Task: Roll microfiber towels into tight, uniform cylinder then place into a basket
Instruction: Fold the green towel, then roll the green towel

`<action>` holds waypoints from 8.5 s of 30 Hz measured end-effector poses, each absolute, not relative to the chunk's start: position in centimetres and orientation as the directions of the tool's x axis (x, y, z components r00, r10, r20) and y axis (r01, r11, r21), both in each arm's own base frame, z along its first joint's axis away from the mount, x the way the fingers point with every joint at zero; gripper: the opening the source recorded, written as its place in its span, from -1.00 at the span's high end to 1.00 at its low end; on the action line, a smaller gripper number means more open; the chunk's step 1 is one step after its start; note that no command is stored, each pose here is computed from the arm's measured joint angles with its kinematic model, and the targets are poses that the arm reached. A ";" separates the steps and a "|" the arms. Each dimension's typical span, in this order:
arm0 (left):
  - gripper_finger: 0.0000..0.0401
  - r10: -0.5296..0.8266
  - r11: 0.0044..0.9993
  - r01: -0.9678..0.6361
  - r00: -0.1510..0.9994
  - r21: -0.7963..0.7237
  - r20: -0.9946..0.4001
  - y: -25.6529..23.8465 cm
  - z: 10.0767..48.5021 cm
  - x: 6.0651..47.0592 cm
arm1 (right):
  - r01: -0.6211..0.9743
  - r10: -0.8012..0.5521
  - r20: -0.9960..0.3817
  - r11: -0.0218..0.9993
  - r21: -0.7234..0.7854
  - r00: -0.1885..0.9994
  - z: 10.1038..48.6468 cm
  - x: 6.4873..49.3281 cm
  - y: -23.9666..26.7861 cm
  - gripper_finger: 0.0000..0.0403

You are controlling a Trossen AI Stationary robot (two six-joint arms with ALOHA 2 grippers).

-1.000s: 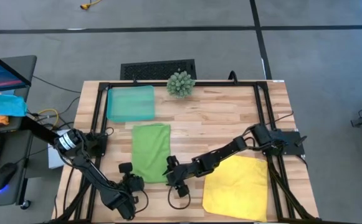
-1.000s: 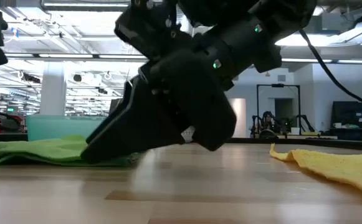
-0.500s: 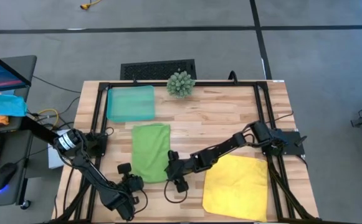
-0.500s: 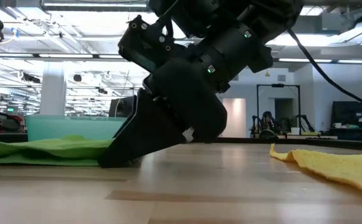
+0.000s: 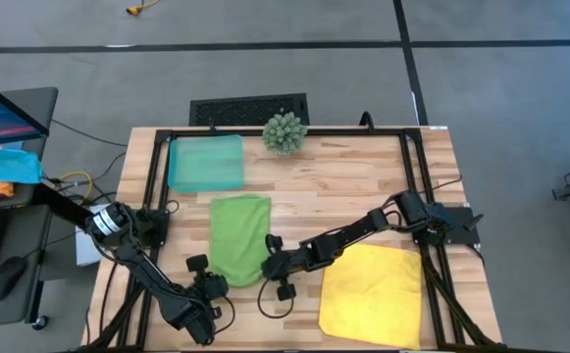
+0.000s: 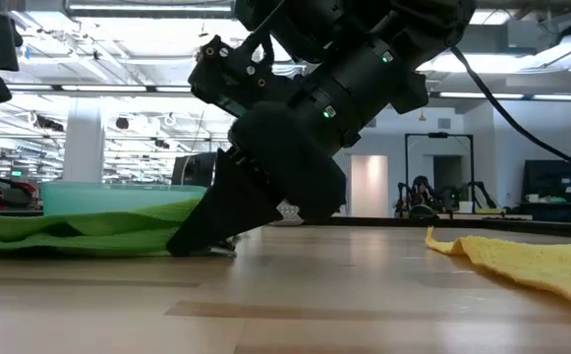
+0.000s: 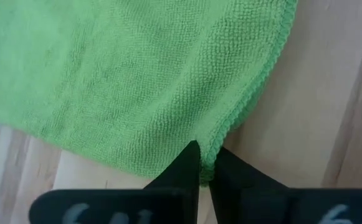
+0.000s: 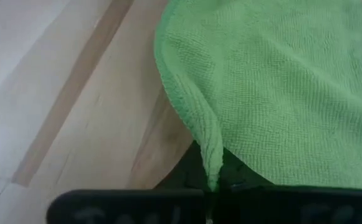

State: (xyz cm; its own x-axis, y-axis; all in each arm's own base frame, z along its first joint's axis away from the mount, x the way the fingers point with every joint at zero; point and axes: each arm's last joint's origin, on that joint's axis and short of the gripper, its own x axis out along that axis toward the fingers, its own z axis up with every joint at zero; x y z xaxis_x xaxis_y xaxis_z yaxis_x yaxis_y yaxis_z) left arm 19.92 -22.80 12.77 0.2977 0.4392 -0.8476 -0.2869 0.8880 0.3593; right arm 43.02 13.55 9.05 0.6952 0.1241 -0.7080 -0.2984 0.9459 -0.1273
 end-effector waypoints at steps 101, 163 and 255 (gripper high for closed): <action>0.25 0.597 0.768 -0.300 0.015 0.566 -0.802 -9.8 17.2 30.0 | 0.319 -0.347 -0.850 0.920 -0.227 0.397 14.5 39.6 10.8 0.88; 0.19 0.538 0.839 -0.090 0.278 0.536 -0.796 -18.1 14.5 25.5 | 0.228 -0.605 -0.758 0.795 -0.562 0.242 20.0 32.6 13.2 0.46; 0.19 0.168 0.954 -0.290 0.734 -0.080 -0.658 -6.1 13.7 22.6 | 0.239 -0.190 -0.762 0.970 -0.048 0.618 15.3 31.5 7.0 0.65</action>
State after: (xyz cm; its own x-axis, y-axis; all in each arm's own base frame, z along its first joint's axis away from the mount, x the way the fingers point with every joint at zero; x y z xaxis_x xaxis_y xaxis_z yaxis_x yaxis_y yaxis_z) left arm 22.63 -6.07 13.66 0.7342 0.1683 -0.6578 -0.2902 0.9536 -0.0799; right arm 31.49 6.99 15.31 0.6185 -0.1901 -0.7625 0.2386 0.9699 -0.0482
